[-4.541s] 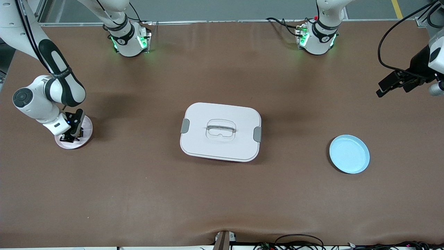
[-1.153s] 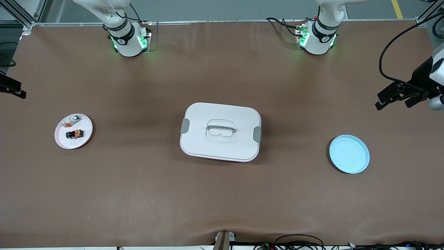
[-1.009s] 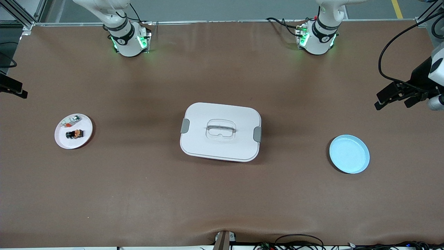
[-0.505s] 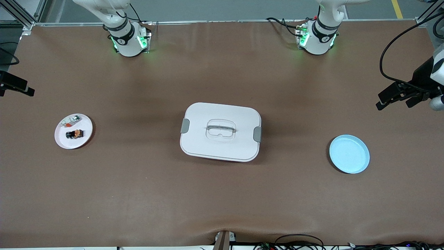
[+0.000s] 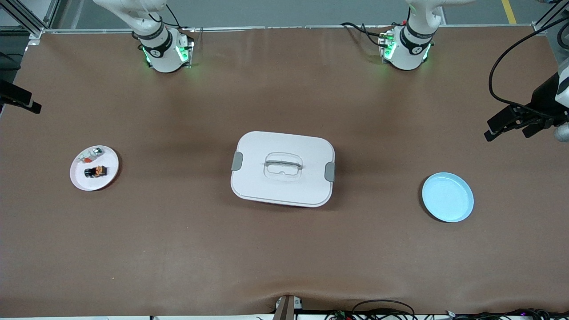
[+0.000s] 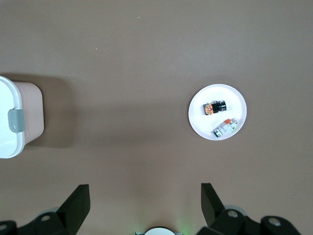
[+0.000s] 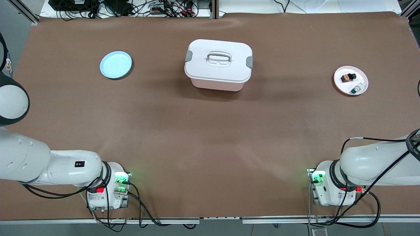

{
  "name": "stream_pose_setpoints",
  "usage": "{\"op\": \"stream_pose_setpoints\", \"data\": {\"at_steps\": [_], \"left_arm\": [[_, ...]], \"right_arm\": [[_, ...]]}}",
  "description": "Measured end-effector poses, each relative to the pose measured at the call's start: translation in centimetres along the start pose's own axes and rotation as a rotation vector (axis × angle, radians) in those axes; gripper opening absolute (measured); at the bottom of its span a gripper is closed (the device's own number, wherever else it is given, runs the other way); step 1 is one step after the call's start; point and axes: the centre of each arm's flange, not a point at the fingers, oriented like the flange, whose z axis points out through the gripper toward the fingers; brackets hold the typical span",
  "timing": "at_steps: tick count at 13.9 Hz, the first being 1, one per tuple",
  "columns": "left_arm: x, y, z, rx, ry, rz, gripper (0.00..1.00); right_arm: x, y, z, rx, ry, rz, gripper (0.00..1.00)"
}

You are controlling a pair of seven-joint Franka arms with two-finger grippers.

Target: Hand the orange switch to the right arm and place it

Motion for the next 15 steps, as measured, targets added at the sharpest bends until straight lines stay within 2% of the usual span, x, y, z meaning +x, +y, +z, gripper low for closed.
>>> {"op": "stream_pose_setpoints", "data": {"at_steps": [3,7,10,15], "left_arm": [[0.0,0.0,0.1,0.000,-0.002,0.000,1.00],[0.0,0.0,0.1,0.000,-0.003,0.000,1.00],[0.0,0.0,0.1,0.001,-0.004,0.001,1.00],[0.1,-0.5,0.0,0.004,-0.002,0.050,1.00]], "right_arm": [[-0.3,0.2,0.0,-0.007,-0.002,-0.001,1.00],[-0.7,0.3,-0.3,-0.006,0.002,-0.087,1.00],[-1.1,0.6,-0.6,-0.005,0.007,-0.094,1.00],[-2.7,-0.3,-1.2,-0.011,0.072,-0.073,1.00]]}}
